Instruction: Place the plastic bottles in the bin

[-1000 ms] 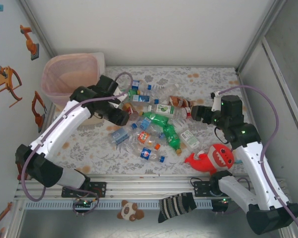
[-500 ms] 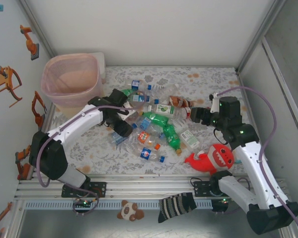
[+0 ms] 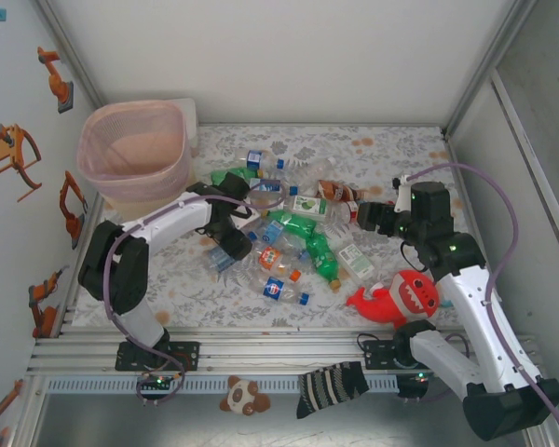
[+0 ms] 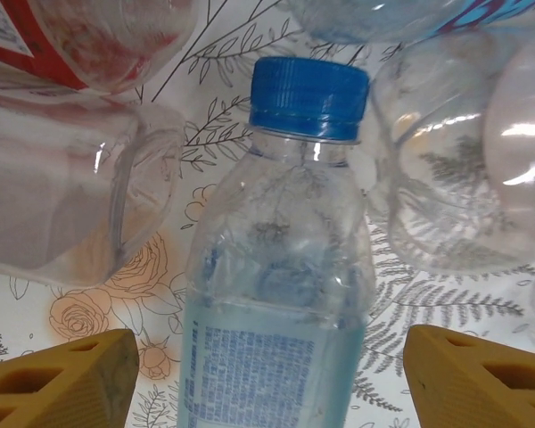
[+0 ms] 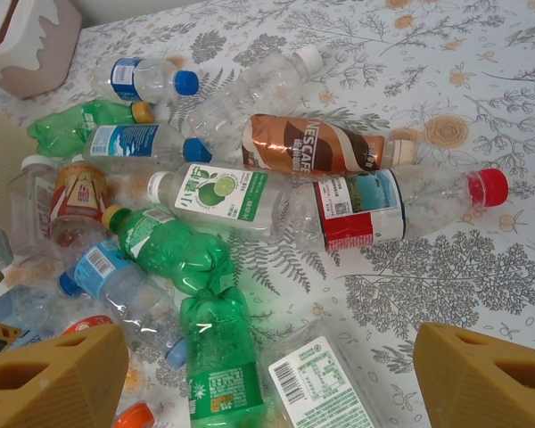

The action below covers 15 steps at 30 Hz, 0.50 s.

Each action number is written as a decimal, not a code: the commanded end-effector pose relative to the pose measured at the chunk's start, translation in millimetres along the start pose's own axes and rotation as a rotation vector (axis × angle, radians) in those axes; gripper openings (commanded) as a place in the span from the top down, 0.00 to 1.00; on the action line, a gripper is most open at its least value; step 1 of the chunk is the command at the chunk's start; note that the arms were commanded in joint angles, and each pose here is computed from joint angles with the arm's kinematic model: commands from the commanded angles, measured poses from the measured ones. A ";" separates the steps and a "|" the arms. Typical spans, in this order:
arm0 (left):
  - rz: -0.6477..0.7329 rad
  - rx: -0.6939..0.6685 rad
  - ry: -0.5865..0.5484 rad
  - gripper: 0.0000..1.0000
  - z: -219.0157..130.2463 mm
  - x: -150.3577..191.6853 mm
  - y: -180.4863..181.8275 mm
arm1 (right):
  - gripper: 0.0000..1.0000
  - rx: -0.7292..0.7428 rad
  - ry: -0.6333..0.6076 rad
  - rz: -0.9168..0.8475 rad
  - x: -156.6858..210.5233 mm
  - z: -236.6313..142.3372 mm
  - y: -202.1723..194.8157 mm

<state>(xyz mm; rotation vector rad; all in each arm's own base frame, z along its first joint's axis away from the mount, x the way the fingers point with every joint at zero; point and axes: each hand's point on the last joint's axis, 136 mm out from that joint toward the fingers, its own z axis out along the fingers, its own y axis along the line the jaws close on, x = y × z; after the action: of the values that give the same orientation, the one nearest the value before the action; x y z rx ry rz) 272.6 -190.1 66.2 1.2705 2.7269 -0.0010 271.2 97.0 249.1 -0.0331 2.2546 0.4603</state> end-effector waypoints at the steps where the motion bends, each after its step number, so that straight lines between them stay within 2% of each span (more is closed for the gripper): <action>1: 0.020 -0.017 0.067 0.22 8.9 13.1 2.3 | 0.17 -0.006 -0.005 0.006 -0.6 5.2 1.8; 11: 0.019 0.057 0.157 0.23 25.9 26.2 -9.6 | 0.17 -0.002 -0.001 0.003 1.4 7.1 0.7; 15: 0.021 0.068 0.176 0.27 29.1 28.8 -11.7 | 0.17 -0.004 0.000 0.002 1.4 7.7 1.0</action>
<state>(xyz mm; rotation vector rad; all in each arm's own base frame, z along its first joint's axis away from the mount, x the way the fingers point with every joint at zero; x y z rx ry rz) 260.9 -181.4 38.1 1.3245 2.8386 0.0372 274.6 97.9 243.3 -0.0321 2.2669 0.4580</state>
